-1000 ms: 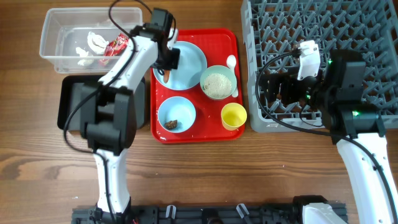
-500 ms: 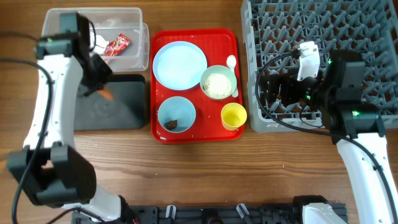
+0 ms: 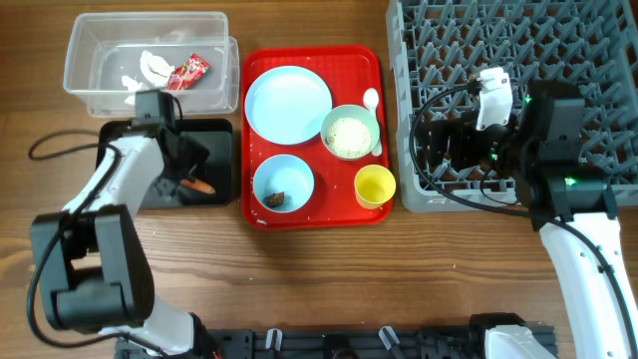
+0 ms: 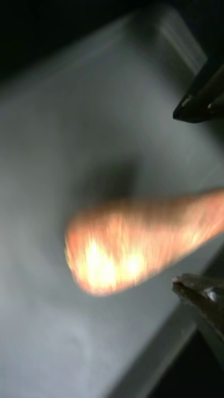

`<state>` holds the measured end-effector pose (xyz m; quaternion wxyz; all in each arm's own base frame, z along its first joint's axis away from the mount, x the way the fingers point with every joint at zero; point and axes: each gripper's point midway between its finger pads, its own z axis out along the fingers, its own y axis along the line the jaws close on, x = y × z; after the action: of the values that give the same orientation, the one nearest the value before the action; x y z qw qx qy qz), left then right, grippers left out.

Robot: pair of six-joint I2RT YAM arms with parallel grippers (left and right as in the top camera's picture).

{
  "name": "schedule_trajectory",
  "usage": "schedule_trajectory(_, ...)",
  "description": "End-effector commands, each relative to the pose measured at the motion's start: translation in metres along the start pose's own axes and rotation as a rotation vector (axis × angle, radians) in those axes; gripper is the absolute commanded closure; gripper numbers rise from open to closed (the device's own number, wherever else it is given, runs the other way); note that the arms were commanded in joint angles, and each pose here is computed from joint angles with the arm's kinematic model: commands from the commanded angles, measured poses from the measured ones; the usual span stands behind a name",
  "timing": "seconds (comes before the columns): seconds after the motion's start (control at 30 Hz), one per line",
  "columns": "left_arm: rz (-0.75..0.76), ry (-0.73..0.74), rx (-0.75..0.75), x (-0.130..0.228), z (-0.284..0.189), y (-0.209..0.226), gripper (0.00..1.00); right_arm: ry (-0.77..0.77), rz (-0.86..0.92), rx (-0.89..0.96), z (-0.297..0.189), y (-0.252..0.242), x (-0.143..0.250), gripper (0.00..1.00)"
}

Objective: Sort waste into correct bins and load items into the dishwasher rack

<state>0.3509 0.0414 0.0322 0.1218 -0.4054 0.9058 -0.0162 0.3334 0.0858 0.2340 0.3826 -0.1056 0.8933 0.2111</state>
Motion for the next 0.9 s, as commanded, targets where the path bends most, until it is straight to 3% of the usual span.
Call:
schedule_trajectory(0.0,0.378,-0.091,0.313,-0.020,-0.073,-0.066,0.16,-0.015,-0.021,-0.018,-0.002,0.004,-0.008,0.00)
schedule_trajectory(0.1,0.775,-0.150,0.479,0.003,-0.108,-0.100,0.16,-0.016,-0.022,-0.017,-0.002,0.004,-0.008,0.00)
schedule_trajectory(0.2,1.088,-0.109,0.493,0.048,-0.104,-0.115,0.18,-0.016,-0.022,-0.017,-0.002,0.004,-0.008,0.00)
schedule_trajectory(0.37,1.375,0.027,0.505,0.135,-0.088,-0.137,0.25,-0.016,-0.018,-0.018,-0.002,0.005,-0.008,0.00)
schedule_trajectory(0.57,1.530,0.180,0.481,0.206,-0.067,-0.138,0.29,-0.016,0.001,-0.017,-0.002,0.004,-0.008,0.00)
schedule_trajectory(0.63,1.562,0.208,0.390,0.216,-0.049,-0.131,0.37,-0.016,0.001,-0.018,-0.002,0.004,-0.008,0.00)
schedule_trajectory(0.8,1.407,0.207,0.165,0.202,-0.005,-0.118,0.59,-0.016,0.001,-0.018,-0.002,0.004,-0.008,0.00)
schedule_trajectory(0.87,1.394,0.216,0.158,0.204,0.002,-0.118,0.77,-0.015,0.003,-0.018,-0.002,0.004,-0.008,0.00)
